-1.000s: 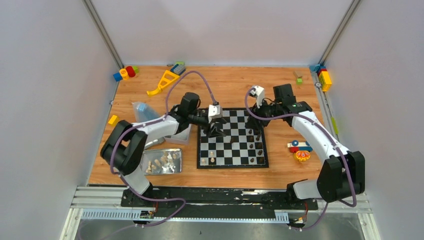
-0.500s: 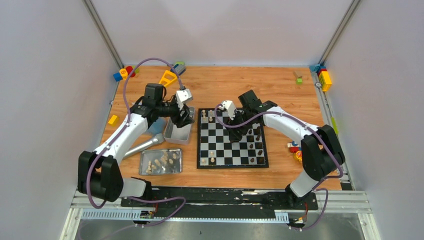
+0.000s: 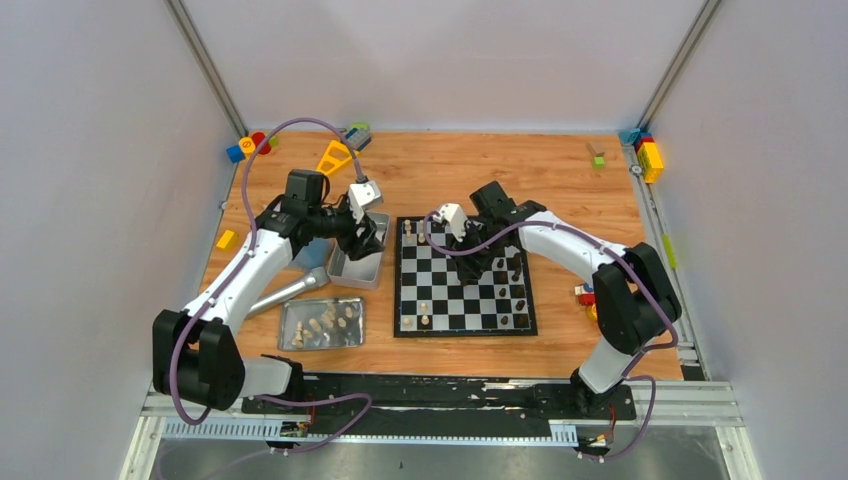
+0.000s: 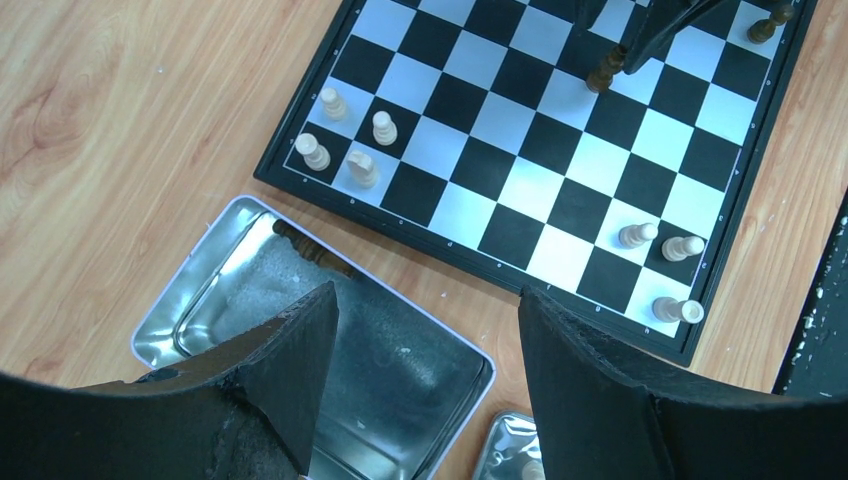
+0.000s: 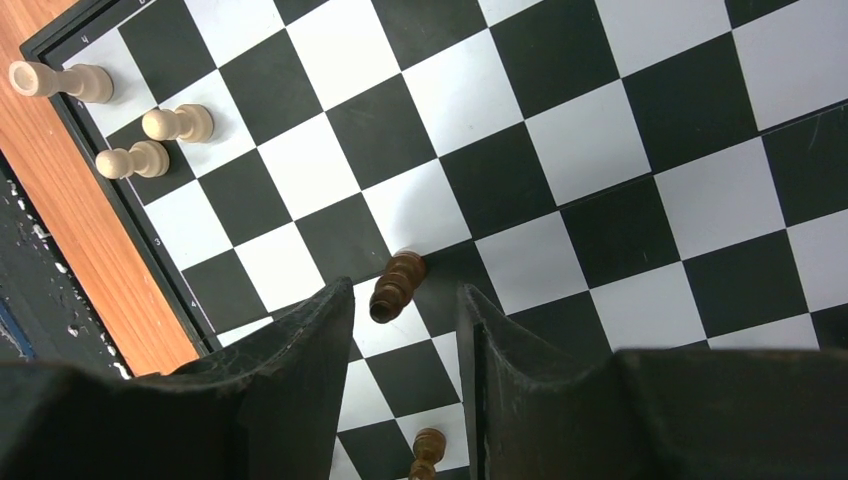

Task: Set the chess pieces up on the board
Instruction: Pick up the chess piece from the chessboard, then place the chess piece on the chessboard.

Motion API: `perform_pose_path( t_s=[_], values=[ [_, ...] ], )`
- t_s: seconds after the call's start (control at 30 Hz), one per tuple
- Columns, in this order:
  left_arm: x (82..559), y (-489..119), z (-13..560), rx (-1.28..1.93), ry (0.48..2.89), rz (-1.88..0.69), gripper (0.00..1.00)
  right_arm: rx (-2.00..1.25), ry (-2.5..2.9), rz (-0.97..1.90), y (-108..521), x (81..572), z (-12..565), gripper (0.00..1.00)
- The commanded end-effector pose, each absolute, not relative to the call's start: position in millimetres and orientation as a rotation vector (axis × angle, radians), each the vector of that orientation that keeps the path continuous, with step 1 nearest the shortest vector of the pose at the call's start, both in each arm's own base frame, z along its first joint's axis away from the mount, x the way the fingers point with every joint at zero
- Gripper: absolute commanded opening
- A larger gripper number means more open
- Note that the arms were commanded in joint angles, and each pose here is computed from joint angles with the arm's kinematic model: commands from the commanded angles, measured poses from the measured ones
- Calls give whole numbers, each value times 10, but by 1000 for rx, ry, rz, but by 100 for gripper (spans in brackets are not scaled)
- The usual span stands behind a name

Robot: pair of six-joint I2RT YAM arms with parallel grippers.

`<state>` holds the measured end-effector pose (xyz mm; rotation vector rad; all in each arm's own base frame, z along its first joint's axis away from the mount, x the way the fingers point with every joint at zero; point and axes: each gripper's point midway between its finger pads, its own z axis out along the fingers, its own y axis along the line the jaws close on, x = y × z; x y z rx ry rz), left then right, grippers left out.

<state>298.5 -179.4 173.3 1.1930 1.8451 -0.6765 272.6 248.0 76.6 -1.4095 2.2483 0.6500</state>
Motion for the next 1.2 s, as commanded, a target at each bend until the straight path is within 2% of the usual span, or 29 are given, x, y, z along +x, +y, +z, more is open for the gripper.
perform_pose_path(
  t_s=[0.0,0.3,0.53,0.63,0.9,1.17],
  values=[
    [3054,-1788,1891,1199,1794,-649,75,-1442,2222,648,2547,2742,808,42],
    [3084,-1760,1892,1192,1794,-637,75,-1466,2253,645,2541,2685,733,31],
    [3094,-1741,1912,1188,1792,-629,75,-1456,2235,611,2535,2757,868,11],
    [3102,-1730,1916,1185,1792,-624,75,-1423,2200,591,2521,2852,1064,6],
    [3116,-1722,1911,1170,1798,-626,75,-1228,2204,472,2109,3279,1544,4],
    [3210,-1662,1932,1115,1837,-573,75,-1064,2304,347,1496,3593,1547,3]
  ],
)
